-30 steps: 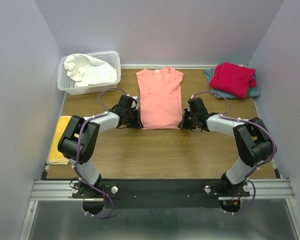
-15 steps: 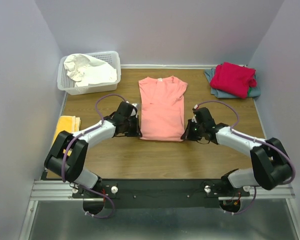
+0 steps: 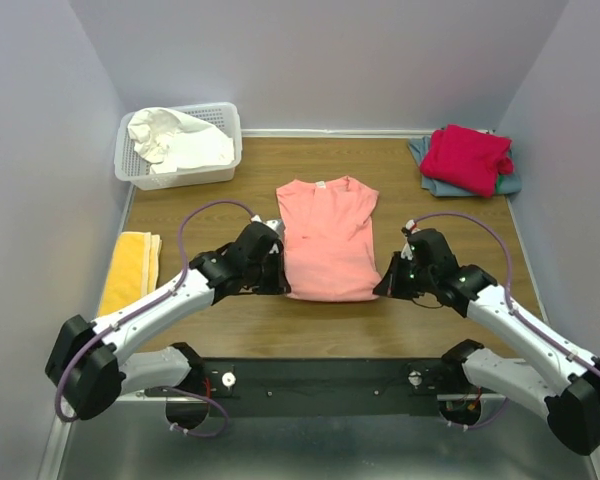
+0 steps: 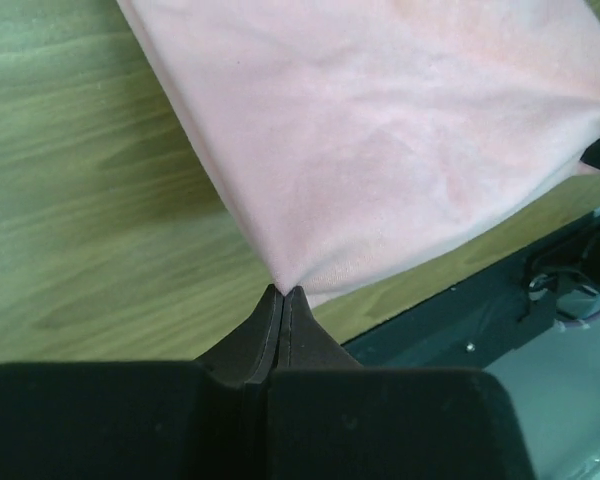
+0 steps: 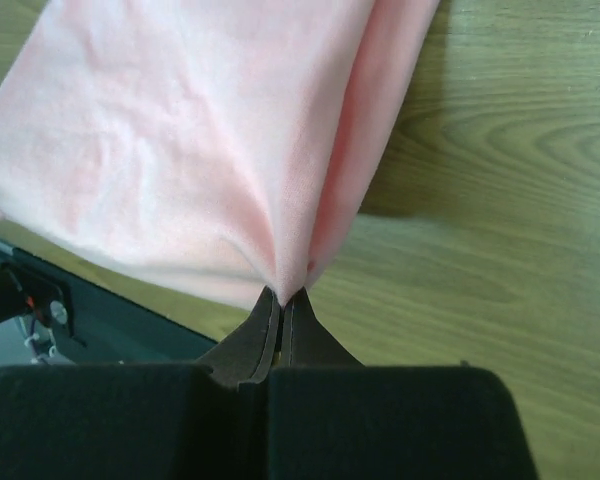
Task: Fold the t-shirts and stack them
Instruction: Fold the tshirt
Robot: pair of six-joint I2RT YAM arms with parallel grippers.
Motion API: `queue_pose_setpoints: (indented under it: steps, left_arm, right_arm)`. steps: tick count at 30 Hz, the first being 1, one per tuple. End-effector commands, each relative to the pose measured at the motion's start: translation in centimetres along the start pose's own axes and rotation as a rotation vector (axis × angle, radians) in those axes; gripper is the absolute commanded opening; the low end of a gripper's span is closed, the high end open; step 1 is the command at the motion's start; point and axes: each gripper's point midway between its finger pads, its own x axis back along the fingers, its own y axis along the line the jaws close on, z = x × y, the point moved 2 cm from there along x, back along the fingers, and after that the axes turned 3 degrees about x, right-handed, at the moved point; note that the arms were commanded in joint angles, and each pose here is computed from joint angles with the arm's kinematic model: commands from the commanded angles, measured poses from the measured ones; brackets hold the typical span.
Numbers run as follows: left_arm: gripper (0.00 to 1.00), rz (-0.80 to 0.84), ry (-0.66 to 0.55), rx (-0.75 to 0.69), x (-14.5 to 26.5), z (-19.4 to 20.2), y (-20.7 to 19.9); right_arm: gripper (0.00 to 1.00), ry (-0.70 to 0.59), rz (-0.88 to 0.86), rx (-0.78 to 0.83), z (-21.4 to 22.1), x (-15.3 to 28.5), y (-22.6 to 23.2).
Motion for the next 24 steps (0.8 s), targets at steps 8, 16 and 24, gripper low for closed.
queue_pose_setpoints:
  steps: [8, 16, 24]
  left_arm:
    - [0.00, -0.102, -0.131, 0.086, 5.2, -2.1, -0.2]
    - [0.00, -0.288, -0.216, 0.037, 3.7, -6.6, 0.1]
    - [0.00, -0.412, -0.264, -0.005, 1.0, -11.6, 0.6]
  right_arm:
    - [0.01, -0.065, 0.033, 0.029, -2.7, 5.4, 1.9]
    - [0.01, -0.212, 0.186, 0.093, -8.3, 5.1, 1.4]
    - [0.01, -0.274, 0.277, 0.155, -13.2, 1.1, 1.5]
